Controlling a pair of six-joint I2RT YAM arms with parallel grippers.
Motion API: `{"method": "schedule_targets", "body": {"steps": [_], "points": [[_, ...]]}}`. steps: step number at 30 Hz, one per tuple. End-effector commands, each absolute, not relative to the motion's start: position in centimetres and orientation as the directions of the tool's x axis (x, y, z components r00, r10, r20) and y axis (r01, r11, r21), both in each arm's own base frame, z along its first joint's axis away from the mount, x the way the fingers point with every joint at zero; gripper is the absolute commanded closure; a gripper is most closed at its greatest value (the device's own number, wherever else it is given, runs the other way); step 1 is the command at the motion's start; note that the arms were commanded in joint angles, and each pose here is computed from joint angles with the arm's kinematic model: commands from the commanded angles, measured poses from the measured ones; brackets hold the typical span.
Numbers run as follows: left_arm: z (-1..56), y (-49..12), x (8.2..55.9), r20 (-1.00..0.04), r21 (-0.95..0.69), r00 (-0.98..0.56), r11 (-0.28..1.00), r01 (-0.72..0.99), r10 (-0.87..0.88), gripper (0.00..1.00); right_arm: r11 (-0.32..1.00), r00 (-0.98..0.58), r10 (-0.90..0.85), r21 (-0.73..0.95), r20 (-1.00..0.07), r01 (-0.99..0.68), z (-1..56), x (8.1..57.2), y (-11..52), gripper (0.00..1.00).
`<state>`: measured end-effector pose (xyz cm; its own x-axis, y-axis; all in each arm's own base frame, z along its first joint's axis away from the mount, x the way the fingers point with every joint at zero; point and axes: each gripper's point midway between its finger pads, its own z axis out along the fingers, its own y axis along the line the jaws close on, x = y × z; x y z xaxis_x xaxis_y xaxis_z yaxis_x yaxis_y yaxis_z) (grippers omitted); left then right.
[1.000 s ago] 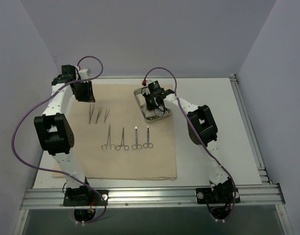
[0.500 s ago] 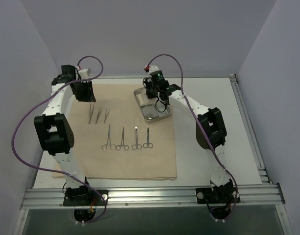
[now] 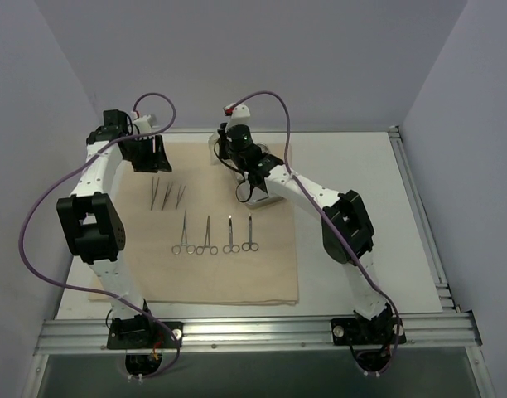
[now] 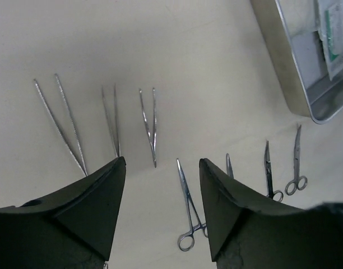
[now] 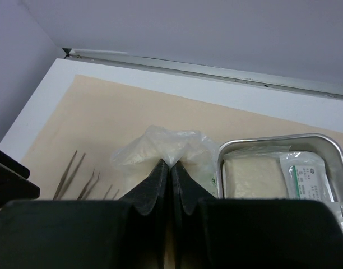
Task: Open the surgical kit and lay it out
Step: Pick up the medical item from the container, then place the medical item in the surgical kit.
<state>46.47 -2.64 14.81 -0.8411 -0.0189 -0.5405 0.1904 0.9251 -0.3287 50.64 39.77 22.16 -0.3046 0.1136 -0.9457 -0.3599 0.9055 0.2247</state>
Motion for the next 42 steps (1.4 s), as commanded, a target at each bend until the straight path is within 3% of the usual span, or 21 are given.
{"method": "schedule_targets", "body": {"steps": [1,2,14,25,29,33,38,42], "points": [[21.3,-5.4,46.9,-0.665,-0.398,-0.747,0.855,0.332,-0.019,0.34,0.906,-0.216,0.26,0.315,-0.941,-0.283,24.3,51.2,40.4,1.0],[21.7,-6.8,46.7,-0.669,-0.428,-0.743,0.826,0.366,-0.018,0.28,0.906,-0.214,0.262,0.316,-0.941,-0.281,24.1,51.0,40.8,1.0],[23.3,-14.1,45.1,-0.67,-0.564,-0.743,0.657,0.499,-0.011,0.2,0.885,-0.244,0.295,0.361,-0.924,-0.295,22.7,49.6,43.9,1.0],[22.4,-15.4,46.2,-0.673,-0.56,-0.74,0.665,0.494,-0.018,0.2,0.862,-0.252,0.306,0.379,-0.918,-0.336,23.3,48.3,45.2,1.0],[22.0,-15.3,46.6,-0.664,-0.56,-0.747,0.676,0.479,-0.02,0.44,0.847,-0.257,0.321,0.397,-0.912,-0.353,23.6,48.0,45.5,1.0],[22.0,-15.2,46.9,-0.67,-0.551,-0.742,0.684,0.478,-0.021,0.62,0.833,-0.264,0.335,0.416,-0.904,-0.364,23.8,47.7,45.7,1.0],[21.5,-15.1,47.2,-0.663,-0.551,-0.748,0.692,0.466,-0.024,0.77,0.819,-0.274,0.341,0.427,-0.899,-0.383,24.0,47.4,46.0,1.0],[21.2,-14.8,47.3,-0.658,-0.547,-0.753,0.703,0.454,-0.026,0.97,0.81,-0.279,0.337,0.428,-0.899,-0.4,24.0,47.1,46.2,1.0]]}}
